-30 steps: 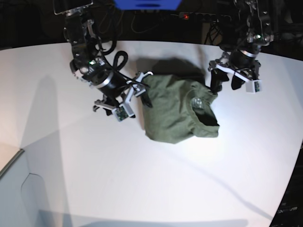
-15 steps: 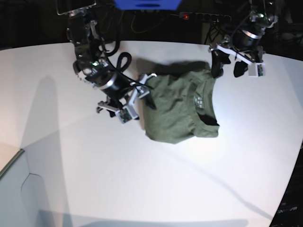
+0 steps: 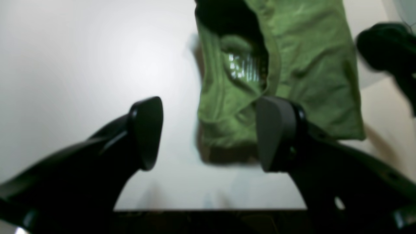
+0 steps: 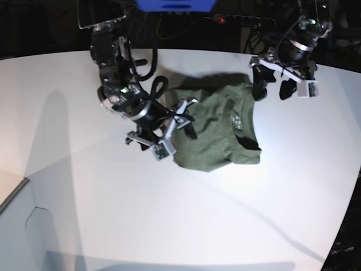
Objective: Layout the t-shirt on the table in an organized manner, then fold the t-shirt properly
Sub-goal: 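Grasp the bundle edge with the left gripper and flatten it down, then lift the left gripper and reposition it over the bundle's collar edge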
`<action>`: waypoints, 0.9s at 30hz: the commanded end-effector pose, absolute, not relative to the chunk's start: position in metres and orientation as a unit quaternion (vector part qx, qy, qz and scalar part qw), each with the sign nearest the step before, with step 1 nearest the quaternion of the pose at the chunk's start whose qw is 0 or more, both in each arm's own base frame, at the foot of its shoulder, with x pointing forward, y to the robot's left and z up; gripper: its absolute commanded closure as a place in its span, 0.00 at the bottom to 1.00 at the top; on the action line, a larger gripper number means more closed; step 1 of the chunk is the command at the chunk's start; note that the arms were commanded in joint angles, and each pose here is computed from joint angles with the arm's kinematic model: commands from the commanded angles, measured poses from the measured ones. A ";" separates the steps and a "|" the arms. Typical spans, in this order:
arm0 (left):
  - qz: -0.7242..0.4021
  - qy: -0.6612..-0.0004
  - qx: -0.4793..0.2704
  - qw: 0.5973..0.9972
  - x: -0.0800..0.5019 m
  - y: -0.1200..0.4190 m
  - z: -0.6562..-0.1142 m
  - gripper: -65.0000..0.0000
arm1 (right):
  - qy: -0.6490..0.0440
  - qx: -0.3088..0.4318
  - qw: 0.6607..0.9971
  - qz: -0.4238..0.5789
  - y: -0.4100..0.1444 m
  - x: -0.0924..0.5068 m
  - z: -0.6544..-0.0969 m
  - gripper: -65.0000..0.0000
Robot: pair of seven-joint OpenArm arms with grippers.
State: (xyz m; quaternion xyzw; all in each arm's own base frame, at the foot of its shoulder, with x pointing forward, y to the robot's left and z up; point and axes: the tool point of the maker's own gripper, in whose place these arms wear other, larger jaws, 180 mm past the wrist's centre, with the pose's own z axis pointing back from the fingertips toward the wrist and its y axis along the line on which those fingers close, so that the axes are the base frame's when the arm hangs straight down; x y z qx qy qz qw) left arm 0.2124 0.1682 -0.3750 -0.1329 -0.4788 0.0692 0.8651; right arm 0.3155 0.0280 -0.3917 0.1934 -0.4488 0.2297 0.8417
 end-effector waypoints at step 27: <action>0.068 -0.498 -0.137 0.854 0.218 0.168 -0.364 0.33 | -0.485 0.128 0.844 0.192 -0.019 0.341 -0.379 0.43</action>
